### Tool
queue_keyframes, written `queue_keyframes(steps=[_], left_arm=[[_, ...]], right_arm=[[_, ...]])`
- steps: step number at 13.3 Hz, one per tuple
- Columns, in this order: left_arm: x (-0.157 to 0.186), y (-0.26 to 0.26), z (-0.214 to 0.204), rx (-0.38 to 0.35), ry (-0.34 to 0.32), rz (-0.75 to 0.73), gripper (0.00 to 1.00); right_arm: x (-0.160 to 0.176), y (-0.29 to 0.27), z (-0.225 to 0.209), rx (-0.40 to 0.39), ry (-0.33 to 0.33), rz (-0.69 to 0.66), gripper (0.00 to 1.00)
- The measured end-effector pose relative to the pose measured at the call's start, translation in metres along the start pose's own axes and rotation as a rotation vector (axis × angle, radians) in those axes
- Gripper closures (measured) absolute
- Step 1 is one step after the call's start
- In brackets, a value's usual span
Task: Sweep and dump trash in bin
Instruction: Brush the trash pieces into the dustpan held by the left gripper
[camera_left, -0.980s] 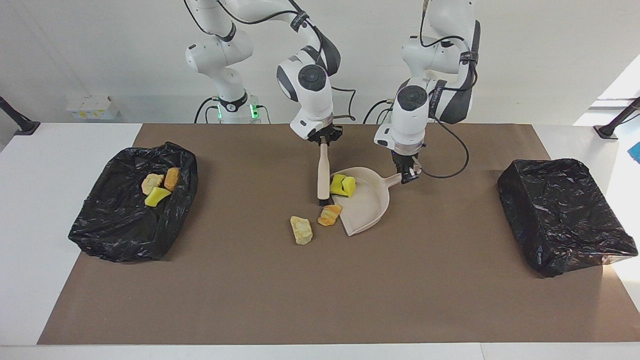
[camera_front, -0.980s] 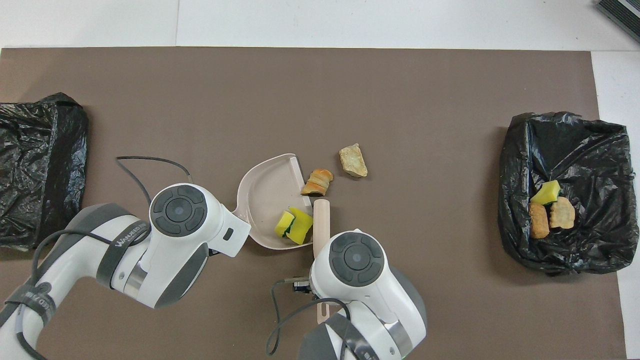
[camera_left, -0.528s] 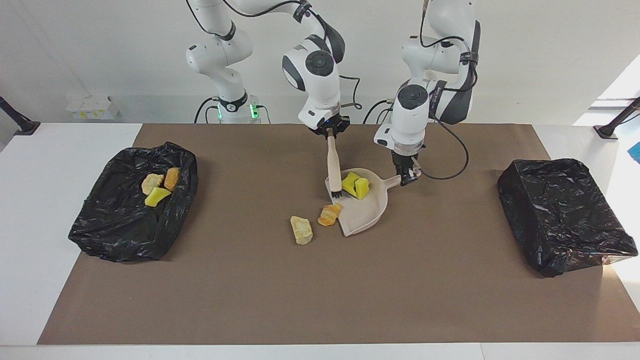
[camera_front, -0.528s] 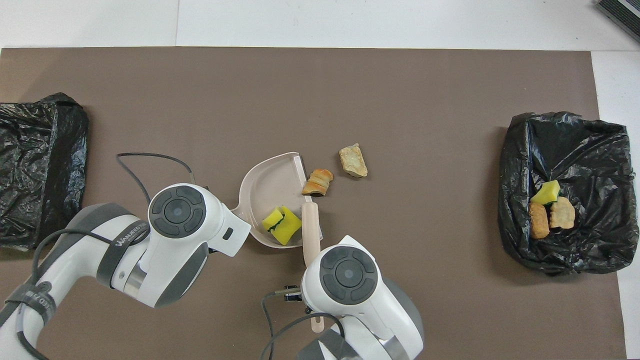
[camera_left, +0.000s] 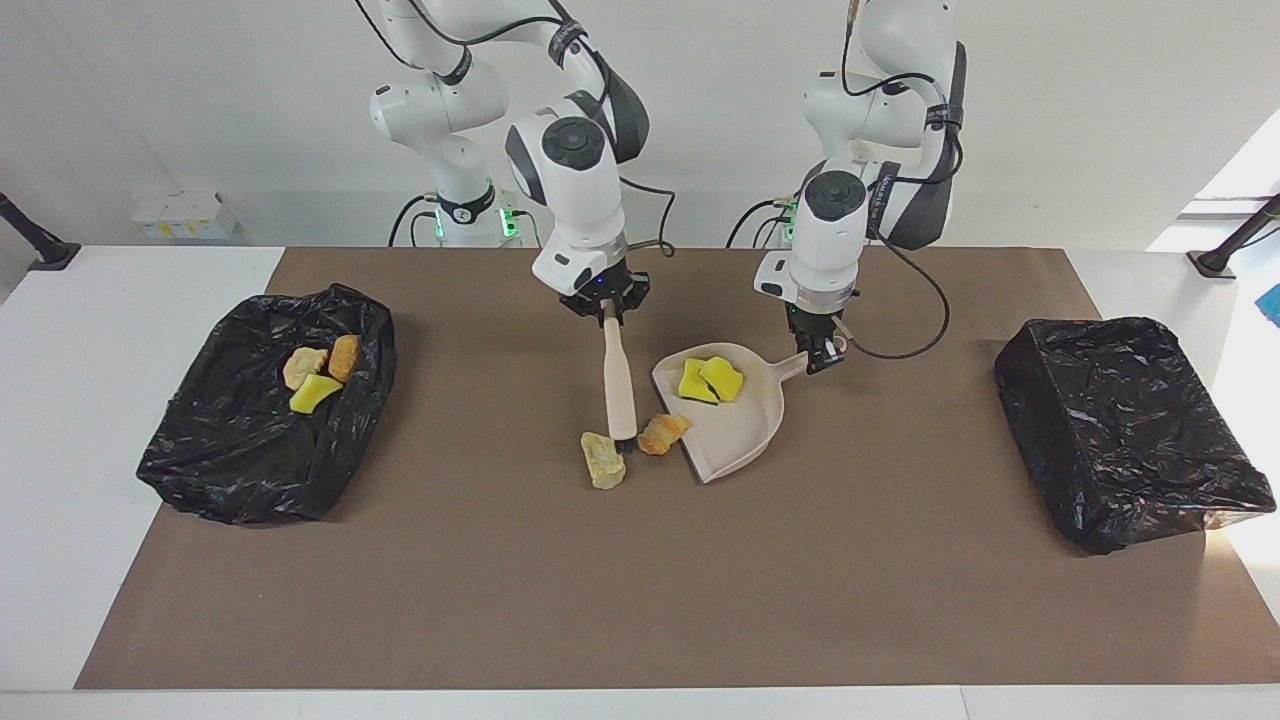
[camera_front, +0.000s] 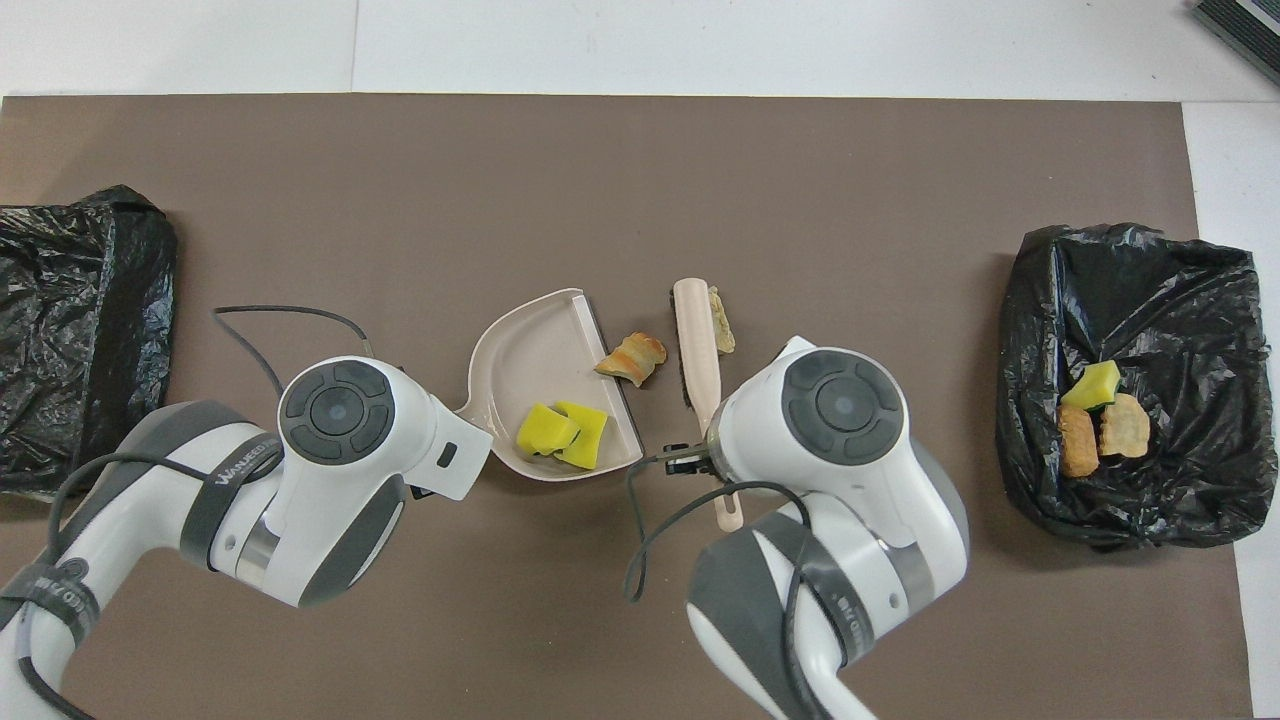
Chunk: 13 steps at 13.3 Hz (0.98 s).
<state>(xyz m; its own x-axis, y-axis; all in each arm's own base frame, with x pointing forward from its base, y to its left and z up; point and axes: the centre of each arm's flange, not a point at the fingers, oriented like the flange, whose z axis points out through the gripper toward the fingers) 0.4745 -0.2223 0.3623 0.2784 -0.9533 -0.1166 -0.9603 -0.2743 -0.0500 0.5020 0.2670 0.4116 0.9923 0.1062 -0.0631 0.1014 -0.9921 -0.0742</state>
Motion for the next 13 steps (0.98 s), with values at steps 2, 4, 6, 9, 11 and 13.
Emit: queue_keyframes(steps=[2,4,6,9,11,13], left_arm=[[-0.001,-0.002,-0.001,-0.019,-0.016,-0.014,0.68],[-0.001,-0.003,-0.005,-0.042,-0.045,-0.043,0.68],[0.001,-0.002,-0.010,-0.057,-0.064,-0.054,0.68],[0.002,-0.001,-0.009,-0.065,-0.075,-0.057,0.68],[0.002,-0.001,-0.008,-0.067,-0.076,-0.057,0.68],[0.002,-0.001,-0.008,-0.067,-0.076,-0.057,0.68]], right_arm=[[0.029,0.054,0.004,-0.041,-0.014,-0.061,0.73],[0.045,0.084,0.011,-0.100,-0.015,-0.115,0.73],[0.050,0.081,0.025,-0.112,-0.037,-0.140,0.73],[0.041,0.039,0.046,-0.108,-0.067,-0.199,0.73],[0.028,-0.002,0.056,-0.106,-0.077,-0.229,0.73],[0.013,-0.043,0.061,-0.081,-0.064,-0.241,0.73]])
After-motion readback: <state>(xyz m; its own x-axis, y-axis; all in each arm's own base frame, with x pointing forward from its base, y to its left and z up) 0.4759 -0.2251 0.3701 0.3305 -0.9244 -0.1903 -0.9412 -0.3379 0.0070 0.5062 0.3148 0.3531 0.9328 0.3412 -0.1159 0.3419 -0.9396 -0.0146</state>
